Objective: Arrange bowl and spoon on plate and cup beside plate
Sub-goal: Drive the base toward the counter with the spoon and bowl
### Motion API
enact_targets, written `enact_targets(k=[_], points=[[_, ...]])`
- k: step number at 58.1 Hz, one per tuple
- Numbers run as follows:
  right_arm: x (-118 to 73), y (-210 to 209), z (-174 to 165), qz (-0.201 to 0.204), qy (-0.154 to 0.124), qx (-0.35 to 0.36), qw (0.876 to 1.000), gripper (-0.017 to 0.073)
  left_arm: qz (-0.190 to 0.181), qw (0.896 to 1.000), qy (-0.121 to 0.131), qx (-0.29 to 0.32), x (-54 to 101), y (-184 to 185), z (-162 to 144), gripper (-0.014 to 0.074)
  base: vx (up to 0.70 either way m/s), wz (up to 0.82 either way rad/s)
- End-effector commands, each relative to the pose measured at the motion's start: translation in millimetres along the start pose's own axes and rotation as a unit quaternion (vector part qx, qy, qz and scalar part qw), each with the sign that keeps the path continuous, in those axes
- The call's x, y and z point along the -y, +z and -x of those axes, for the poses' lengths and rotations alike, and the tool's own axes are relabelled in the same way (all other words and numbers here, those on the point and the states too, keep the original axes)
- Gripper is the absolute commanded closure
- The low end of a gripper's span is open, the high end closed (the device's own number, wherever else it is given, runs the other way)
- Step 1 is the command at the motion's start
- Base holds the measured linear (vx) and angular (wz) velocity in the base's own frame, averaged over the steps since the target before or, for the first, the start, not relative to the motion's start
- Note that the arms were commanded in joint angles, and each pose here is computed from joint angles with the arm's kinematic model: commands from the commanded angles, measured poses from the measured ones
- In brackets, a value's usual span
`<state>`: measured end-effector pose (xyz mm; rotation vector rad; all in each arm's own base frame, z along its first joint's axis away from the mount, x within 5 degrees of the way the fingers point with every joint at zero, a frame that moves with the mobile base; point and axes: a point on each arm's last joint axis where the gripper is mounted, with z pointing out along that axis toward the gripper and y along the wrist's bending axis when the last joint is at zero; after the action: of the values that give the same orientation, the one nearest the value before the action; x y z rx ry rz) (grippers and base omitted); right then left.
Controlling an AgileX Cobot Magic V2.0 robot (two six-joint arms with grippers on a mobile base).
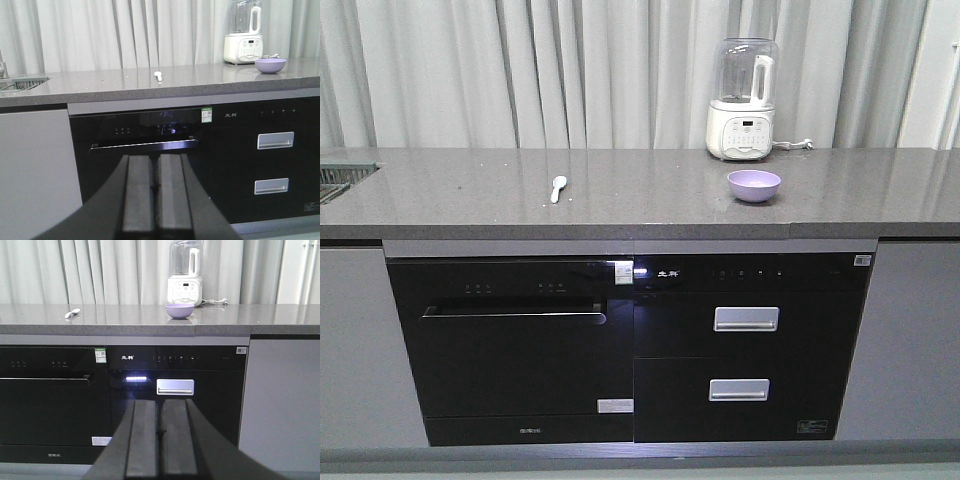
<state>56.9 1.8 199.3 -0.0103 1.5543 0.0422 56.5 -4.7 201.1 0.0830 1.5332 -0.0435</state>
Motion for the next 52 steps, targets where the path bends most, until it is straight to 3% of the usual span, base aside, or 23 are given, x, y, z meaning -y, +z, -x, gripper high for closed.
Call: enact_targets(k=[1,52], points=[[-0.3,-1.2,2.8,0.000,-0.010,0.043,0.999,0.0568,0.004,0.999,-0.005,0.037,-0.5,-0.5,-0.1,0.0599,0.00,0.00],[-0.2,-1.2,2.7,0.000,-0.010,0.042,0.999,0.0568,0.004,0.999,-0.005,0.037,-0.5,-0.5,-0.1,0.0599,0.01,-0.01]])
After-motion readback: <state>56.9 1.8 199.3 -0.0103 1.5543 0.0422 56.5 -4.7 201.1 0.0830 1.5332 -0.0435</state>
